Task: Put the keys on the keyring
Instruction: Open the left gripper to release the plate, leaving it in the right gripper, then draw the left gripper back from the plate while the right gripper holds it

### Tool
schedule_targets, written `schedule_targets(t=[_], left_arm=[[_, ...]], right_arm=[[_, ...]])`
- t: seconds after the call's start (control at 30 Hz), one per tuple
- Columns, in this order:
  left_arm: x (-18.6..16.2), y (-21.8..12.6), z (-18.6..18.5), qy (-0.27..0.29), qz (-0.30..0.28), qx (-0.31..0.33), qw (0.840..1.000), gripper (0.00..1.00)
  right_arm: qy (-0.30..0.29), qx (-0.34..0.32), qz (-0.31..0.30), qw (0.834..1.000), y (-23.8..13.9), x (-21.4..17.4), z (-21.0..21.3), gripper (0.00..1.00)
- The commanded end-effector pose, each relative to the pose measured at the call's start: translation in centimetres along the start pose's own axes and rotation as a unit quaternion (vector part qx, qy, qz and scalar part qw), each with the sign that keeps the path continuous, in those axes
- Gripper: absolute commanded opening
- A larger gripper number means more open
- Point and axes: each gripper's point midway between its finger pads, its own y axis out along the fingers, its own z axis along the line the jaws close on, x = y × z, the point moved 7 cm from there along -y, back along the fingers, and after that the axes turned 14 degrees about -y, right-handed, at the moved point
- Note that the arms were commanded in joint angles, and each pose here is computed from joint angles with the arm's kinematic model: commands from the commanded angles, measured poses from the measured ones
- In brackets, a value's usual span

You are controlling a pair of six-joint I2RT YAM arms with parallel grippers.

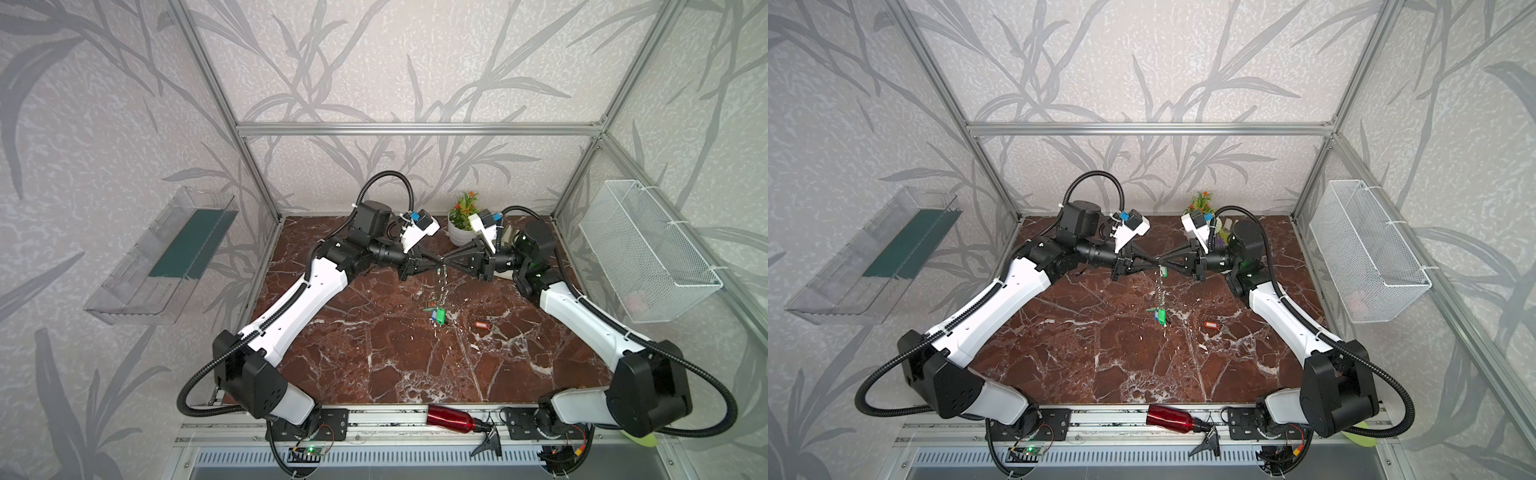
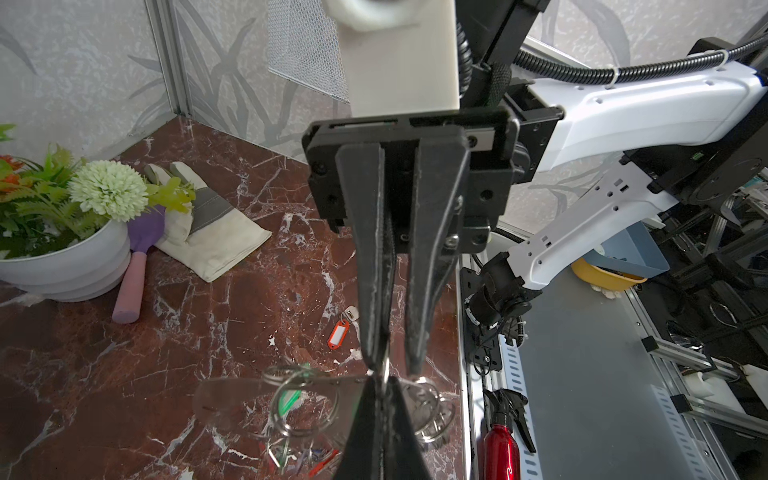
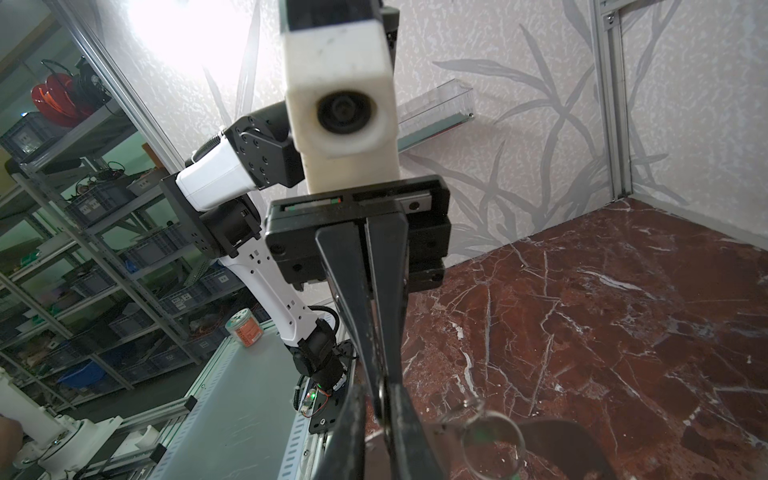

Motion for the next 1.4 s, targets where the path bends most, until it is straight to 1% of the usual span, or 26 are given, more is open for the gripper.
schedule_targets(t=[0.0, 0.17, 0.27, 0.33, 0.53, 0.73, 0.83, 0.87, 1.07, 1.37], left_arm=[[1.0, -0.4, -0.4, 0.037, -0.068, 0.015, 0.997, 0.00], [0.4, -0.9, -0.9, 0.034, -0.107, 0.021, 0.993, 0.00], [-0.2, -1.2, -1.5, 0.038, -0.140, 0.012, 0.989, 0.00], [-0.6, -1.3, -2.1, 0.041, -0.162, 0.008, 0.986, 0.00], [-1.2, -1.5, -3.5, 0.057, -0.219, -0.007, 0.974, 0.00], [-1.1, -1.6, -4.2, 0.057, -0.284, -0.026, 0.957, 0.00], [-1.2, -1.4, -4.3, 0.052, -0.305, -0.030, 0.950, 0.00], [-1.2, -1.3, -4.3, 0.052, -0.310, -0.032, 0.949, 0.00], [-1.5, -0.9, -4.4, 0.050, -0.326, -0.039, 0.943, 0.00], [-1.4, -0.8, -4.2, 0.049, -0.342, -0.037, 0.938, 0.00]], right_arm=[[-0.038, 0.018, -0.009, 0.999, 0.2, 2.1, 1.5, 0.24], [-0.040, -0.020, -0.027, 0.999, -0.9, 3.1, 1.5, 0.35], [-0.037, -0.065, -0.034, 0.997, -1.8, 3.3, 1.3, 0.39], [-0.037, -0.081, -0.037, 0.995, -2.1, 3.2, 1.6, 0.42], [-0.023, -0.087, -0.036, 0.995, -2.3, 2.5, 2.1, 0.47], [-0.017, -0.068, -0.040, 0.997, -2.1, 2.5, 2.1, 0.48], [-0.023, -0.057, -0.045, 0.997, -2.1, 2.6, 2.3, 0.49], [-0.008, -0.054, -0.045, 0.997, -2.0, 2.6, 2.2, 0.49], [-0.001, -0.042, -0.046, 0.998, -1.9, 2.4, 1.9, 0.49], [-0.005, -0.015, -0.046, 0.999, -1.2, 2.3, 2.0, 0.40]])
